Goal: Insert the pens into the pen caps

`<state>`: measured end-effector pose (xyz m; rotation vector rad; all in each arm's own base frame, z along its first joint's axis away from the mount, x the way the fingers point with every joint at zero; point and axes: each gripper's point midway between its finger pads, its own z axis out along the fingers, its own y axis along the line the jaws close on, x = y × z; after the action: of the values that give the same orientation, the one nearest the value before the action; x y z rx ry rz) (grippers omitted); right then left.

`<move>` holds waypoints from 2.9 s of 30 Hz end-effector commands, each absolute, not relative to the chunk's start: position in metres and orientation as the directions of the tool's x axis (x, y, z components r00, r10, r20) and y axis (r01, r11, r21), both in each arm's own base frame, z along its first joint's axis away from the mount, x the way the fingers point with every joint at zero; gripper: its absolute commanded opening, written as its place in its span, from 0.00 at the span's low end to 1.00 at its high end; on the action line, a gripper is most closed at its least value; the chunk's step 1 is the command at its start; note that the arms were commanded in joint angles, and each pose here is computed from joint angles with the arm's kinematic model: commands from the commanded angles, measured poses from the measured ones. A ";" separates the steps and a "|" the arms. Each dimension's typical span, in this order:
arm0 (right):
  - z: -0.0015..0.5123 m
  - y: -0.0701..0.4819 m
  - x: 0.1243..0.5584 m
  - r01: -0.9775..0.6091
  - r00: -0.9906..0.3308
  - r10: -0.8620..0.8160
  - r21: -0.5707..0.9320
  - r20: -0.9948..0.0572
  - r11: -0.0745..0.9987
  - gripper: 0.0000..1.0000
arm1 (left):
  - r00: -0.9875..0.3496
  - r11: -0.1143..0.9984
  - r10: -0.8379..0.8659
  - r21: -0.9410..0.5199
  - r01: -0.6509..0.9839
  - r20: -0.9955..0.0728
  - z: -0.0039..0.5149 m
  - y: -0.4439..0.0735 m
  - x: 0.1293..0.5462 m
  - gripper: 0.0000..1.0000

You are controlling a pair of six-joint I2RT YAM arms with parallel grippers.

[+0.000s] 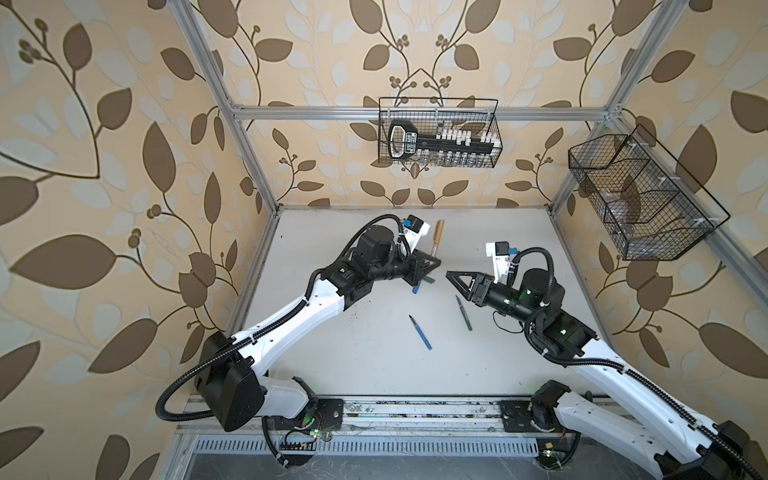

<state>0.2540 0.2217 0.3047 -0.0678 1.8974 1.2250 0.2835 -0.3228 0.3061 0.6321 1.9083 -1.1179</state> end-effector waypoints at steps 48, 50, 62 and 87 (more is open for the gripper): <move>0.318 0.258 0.276 -0.589 -0.689 0.170 0.681 -0.705 0.436 0.00 | -0.556 0.403 -0.010 -0.513 0.758 -0.831 0.324 -0.340 0.236 0.42; 0.317 0.258 0.275 -0.588 -0.690 0.170 0.682 -0.704 0.435 0.00 | -0.562 0.395 -0.003 -0.517 0.759 -0.827 0.323 -0.343 0.236 0.39; 0.318 0.253 0.277 -0.583 -0.675 0.203 0.681 -0.710 0.444 0.00 | -0.564 0.397 0.013 -0.514 0.761 -0.826 0.320 -0.344 0.236 0.09; 0.336 0.248 0.292 -0.606 -0.641 0.209 0.654 -0.738 0.453 0.29 | -0.576 0.424 0.049 -0.506 0.751 -0.816 0.312 -0.344 0.239 0.00</move>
<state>0.2967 0.2413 0.3376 -0.3013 1.9023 1.2552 0.2346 -0.3402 0.2876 0.6590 2.0008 -1.1989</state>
